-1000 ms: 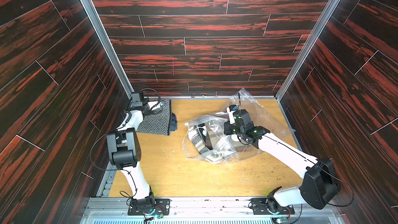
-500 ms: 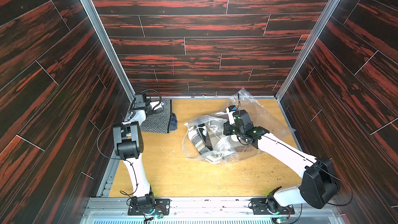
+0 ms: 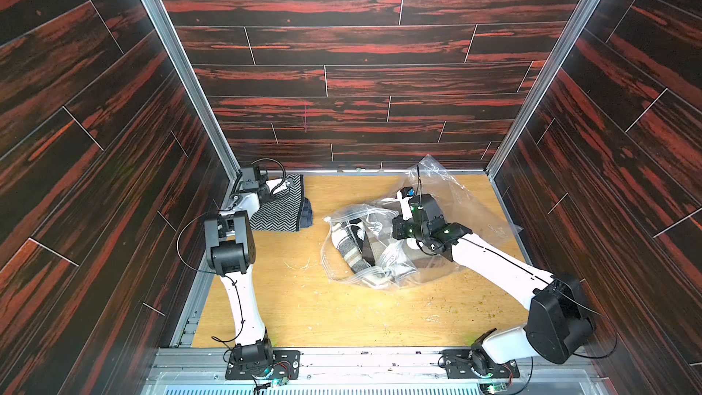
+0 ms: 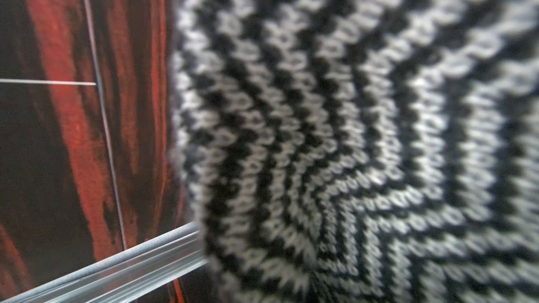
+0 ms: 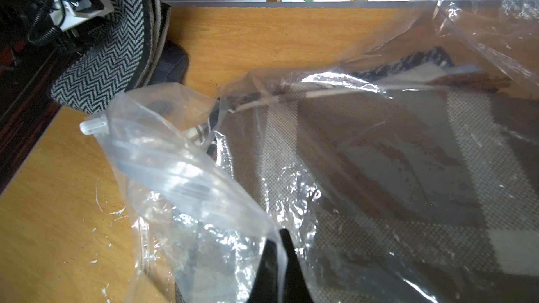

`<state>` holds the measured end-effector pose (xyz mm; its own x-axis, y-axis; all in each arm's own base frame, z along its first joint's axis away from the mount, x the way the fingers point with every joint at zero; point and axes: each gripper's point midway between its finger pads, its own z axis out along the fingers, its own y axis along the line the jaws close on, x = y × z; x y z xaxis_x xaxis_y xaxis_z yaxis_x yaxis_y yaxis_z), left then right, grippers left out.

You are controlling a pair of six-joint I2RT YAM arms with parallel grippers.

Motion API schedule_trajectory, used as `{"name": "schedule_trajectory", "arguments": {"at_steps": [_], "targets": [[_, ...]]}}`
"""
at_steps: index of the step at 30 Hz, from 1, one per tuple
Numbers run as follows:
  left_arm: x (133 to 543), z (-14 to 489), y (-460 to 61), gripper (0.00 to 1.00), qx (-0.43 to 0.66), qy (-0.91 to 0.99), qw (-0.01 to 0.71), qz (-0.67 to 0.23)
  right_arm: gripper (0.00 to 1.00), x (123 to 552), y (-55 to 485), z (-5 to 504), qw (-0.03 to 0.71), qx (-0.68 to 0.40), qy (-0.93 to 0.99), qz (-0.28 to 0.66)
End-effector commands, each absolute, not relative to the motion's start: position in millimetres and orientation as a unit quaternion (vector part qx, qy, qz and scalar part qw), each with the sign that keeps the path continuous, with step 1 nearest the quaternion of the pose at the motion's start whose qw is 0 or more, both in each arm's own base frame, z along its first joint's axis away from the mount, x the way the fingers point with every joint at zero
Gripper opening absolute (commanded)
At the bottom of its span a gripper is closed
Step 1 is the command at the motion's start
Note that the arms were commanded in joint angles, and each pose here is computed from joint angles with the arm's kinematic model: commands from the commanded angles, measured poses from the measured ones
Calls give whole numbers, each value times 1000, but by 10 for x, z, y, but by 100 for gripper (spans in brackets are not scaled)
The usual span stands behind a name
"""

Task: Take the scarf out of the vacuum bag
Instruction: Place the scarf at the corner of the board.

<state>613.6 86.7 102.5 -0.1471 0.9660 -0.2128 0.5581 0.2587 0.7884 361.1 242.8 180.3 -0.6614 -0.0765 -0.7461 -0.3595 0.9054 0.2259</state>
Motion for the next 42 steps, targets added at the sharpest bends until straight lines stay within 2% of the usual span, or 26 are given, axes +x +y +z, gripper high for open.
{"name": "schedule_trajectory", "arguments": {"at_steps": [1,4,7,8,9,16,21,27,34,42], "targets": [[6258,1164,857,17,535,694,388,286,0,3587,2448,1665,375,-126,900,183],[6279,1157,856,30,529,693,396,288,0,3589,2454,1670,377,-125,899,186],[6321,1212,858,50,513,686,419,301,0,3592,2467,1673,376,-128,898,189],[6323,1221,853,98,511,685,422,302,0,3590,2475,1666,375,-129,898,189],[6324,1230,853,100,510,685,424,302,0,3591,2479,1663,374,-130,898,190],[6329,1302,832,100,498,683,441,302,0,3592,2495,1633,371,-129,899,193],[6354,1504,820,100,440,690,493,295,0,3580,2495,1635,370,-128,899,195],[6360,2134,1022,100,250,692,592,329,0,3533,2489,1697,372,-124,896,207],[6166,2352,1096,100,131,705,578,390,0,3468,2509,1747,370,-129,893,222],[5811,2564,892,100,-3,742,600,301,0,3544,2617,1808,362,-141,894,224]]}}
